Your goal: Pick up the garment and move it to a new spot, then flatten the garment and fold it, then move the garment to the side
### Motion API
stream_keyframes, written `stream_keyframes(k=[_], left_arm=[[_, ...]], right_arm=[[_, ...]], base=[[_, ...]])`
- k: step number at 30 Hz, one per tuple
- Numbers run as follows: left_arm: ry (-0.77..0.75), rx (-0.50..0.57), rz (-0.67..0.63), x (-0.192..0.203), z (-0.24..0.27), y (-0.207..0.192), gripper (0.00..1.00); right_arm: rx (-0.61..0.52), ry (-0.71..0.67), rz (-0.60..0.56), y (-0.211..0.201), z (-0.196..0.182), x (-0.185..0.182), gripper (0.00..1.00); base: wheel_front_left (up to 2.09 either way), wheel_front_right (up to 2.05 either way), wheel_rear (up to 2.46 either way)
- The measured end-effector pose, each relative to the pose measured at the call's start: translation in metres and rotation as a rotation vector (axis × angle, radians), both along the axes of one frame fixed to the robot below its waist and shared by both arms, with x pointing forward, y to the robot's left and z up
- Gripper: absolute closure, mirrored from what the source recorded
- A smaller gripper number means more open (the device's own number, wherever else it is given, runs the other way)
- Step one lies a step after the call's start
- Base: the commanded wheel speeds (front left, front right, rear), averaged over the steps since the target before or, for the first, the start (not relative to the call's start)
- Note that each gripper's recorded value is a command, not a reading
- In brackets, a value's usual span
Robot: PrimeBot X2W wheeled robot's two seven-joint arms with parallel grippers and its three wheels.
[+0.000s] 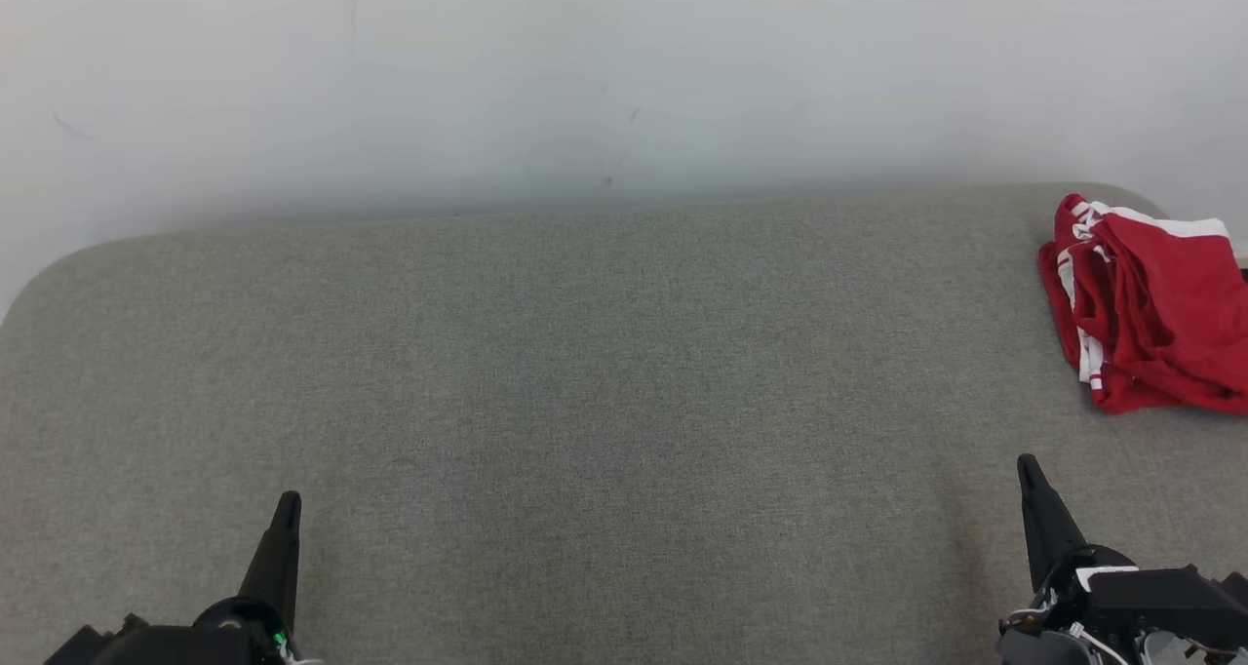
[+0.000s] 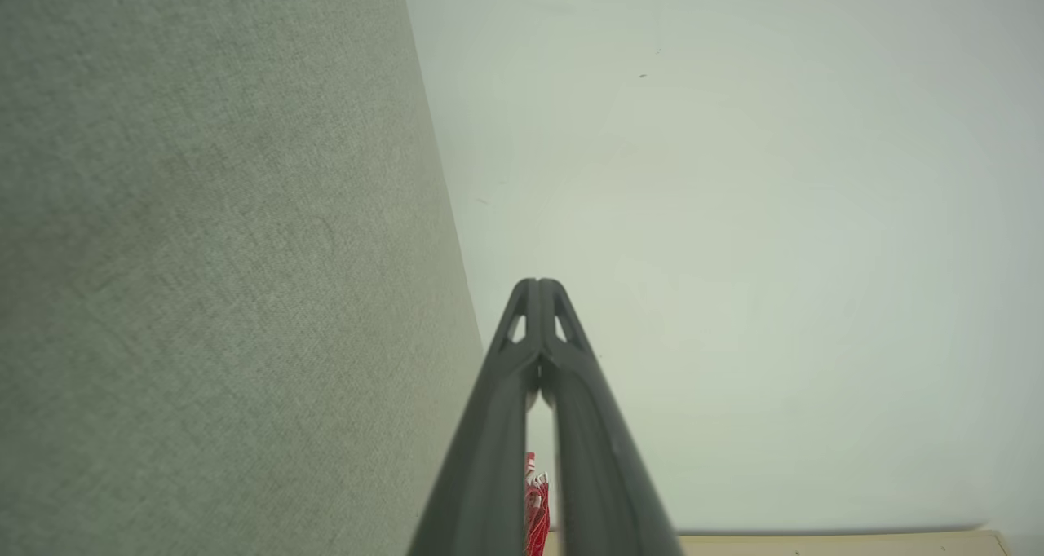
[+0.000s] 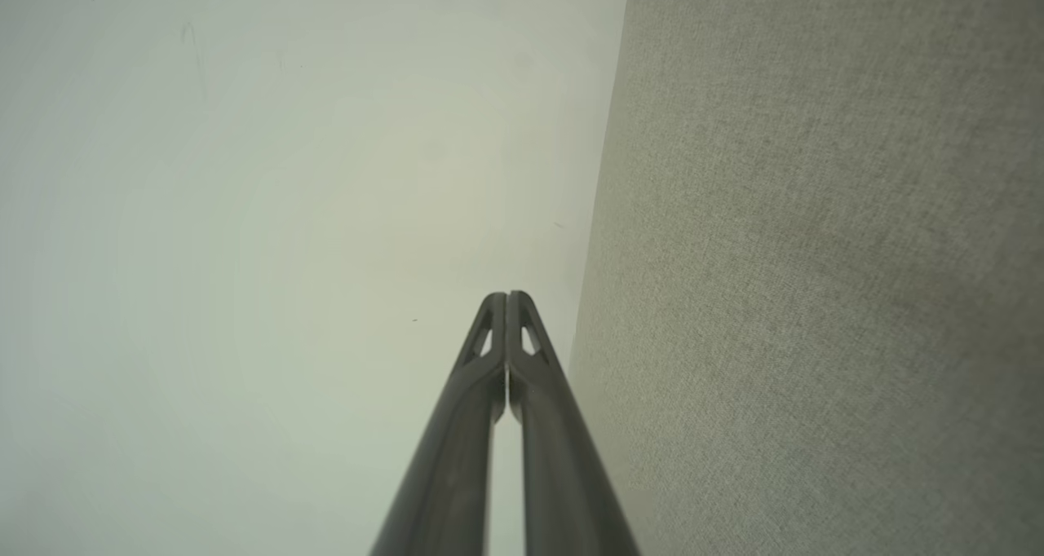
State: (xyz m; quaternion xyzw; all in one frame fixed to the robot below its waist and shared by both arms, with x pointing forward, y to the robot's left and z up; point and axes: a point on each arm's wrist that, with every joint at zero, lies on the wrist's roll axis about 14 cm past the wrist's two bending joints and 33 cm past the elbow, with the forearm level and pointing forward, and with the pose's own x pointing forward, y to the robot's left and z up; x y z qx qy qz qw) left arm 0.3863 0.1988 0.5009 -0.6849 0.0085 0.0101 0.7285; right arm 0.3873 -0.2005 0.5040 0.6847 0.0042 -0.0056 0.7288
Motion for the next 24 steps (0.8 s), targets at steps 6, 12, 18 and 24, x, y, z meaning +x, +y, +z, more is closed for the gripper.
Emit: stream_keyframes(k=[6,12,18,24], left_arm=[[-0.009,-0.031,-0.002,0.0009,0.0019,0.0000,1.00],[-0.022,-0.066,-0.004,0.0029,0.0055,0.0002,1.00],[-0.022,-0.066,-0.003,0.0029,0.0055,0.0002,1.00],[-0.022,-0.066,-0.003,0.0030,0.0055,0.0002,1.00]], right_arm=[[0.030,-0.004,0.000,-0.0002,0.0009,0.0006,1.00],[0.064,-0.011,0.002,0.0000,0.0027,0.0015,1.00],[0.065,-0.011,0.002,0.0000,0.0026,0.0014,1.00],[0.065,-0.011,0.002,0.0000,0.0026,0.0014,1.00]], base=[[0.00,0.00,0.00],[0.00,0.00,0.00],[0.00,0.00,0.00],[0.00,0.00,0.00]])
